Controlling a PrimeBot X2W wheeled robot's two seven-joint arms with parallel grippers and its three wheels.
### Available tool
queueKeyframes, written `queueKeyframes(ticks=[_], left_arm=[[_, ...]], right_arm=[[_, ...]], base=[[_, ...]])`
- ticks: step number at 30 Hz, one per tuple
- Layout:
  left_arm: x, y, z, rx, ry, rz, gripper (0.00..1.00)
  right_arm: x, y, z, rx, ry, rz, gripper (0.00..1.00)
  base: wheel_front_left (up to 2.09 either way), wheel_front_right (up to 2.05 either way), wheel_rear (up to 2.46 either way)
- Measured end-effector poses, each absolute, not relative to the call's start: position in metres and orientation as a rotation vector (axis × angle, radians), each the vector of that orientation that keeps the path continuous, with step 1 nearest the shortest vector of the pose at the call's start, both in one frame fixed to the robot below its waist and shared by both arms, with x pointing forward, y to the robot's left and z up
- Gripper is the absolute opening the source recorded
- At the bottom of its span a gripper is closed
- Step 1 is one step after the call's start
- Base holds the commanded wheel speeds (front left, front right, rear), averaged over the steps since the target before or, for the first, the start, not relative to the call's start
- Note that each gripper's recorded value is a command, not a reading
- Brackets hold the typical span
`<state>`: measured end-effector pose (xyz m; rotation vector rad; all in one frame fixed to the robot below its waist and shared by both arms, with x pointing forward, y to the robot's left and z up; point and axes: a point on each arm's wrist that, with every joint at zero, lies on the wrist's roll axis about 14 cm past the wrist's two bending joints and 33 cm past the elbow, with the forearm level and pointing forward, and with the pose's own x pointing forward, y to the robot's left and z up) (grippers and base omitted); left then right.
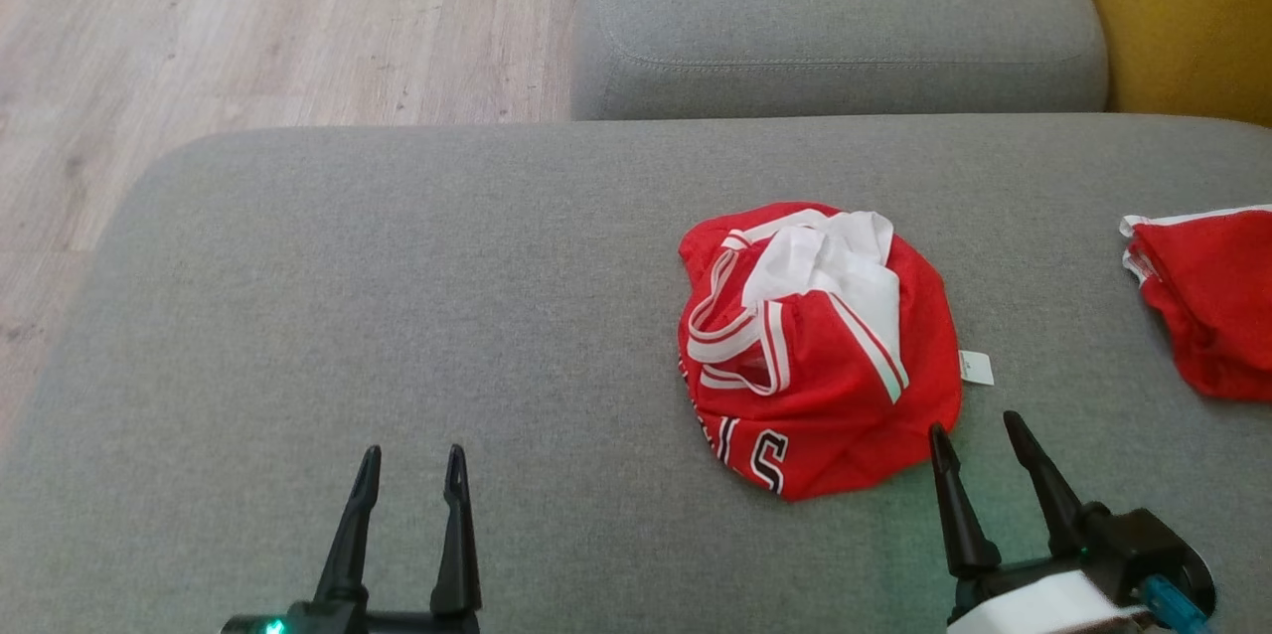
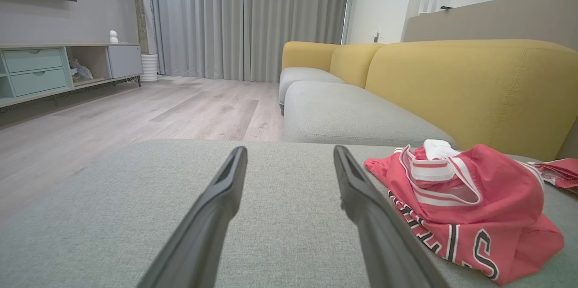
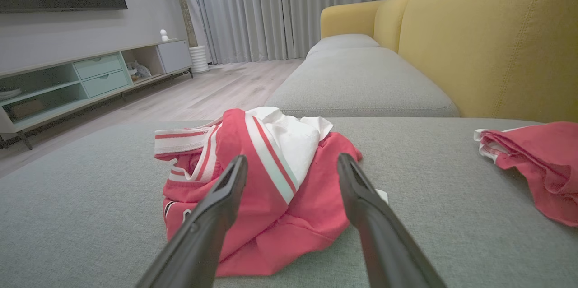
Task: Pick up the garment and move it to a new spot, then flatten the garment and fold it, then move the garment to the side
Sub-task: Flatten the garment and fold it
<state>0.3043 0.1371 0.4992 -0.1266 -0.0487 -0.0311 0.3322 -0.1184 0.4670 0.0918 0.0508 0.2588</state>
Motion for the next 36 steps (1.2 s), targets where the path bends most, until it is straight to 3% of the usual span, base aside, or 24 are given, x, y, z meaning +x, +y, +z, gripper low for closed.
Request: queueKeyframes(ticks=[20,26,36], left_arm=[[0.306,0.123,0.495,-0.138,-0.031,-0.082,1.0],[0.32,0.078,0.486,-0.139,0.009,-0.253,1.0],[0.391,-0.034,0.483,0.018,0.008,-0.653,1.0]], right_arm=[[0.328,-0.118,0.464,0.097,0.059,0.254,1.0],[0.322,-0.13,0.462,0.099,0.065,0.215,1.0],[0.318,-0.176,0.466,0.093,0.053,0.064,1.0]], base=[[0.0,0.0,0.0],[0.0,0.0,0.0],[0.0,0.0,0.0]])
